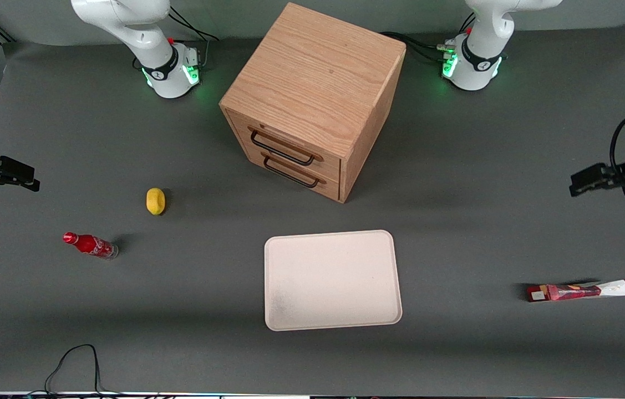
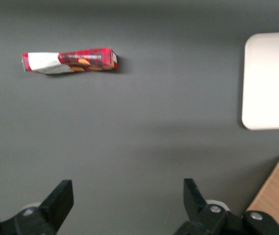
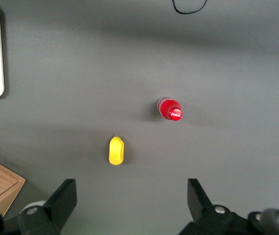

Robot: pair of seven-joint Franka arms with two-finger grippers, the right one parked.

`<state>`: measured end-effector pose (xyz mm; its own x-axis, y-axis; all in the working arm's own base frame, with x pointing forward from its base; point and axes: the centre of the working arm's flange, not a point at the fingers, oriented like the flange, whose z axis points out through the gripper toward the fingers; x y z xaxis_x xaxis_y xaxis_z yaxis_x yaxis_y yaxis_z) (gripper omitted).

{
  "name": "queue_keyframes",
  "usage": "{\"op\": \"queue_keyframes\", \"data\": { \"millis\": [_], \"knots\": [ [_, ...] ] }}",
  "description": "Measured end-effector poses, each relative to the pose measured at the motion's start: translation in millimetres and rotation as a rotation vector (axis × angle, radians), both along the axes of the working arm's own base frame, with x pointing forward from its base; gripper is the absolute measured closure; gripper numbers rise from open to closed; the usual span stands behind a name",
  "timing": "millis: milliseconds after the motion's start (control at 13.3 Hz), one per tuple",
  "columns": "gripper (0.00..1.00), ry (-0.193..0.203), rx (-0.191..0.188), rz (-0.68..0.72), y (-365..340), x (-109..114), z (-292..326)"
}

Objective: Place red cookie box on tray
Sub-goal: 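Move the open left gripper down toward the red plaid cookie box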

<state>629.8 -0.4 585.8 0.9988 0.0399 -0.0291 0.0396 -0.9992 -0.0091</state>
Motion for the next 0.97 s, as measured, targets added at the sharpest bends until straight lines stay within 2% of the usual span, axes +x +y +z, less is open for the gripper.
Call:
{"op": "queue_keyframes", "data": {
  "millis": [300,600,975],
  "knots": [
    [0.0,-0.015,0.008,0.077,48.6,49.7,-28.6],
    [0.0,-0.028,0.012,0.125,68.6,73.3,-46.0],
    [0.0,-0.04,0.018,0.533,106.1,73.1,-49.7]
  ]
}}
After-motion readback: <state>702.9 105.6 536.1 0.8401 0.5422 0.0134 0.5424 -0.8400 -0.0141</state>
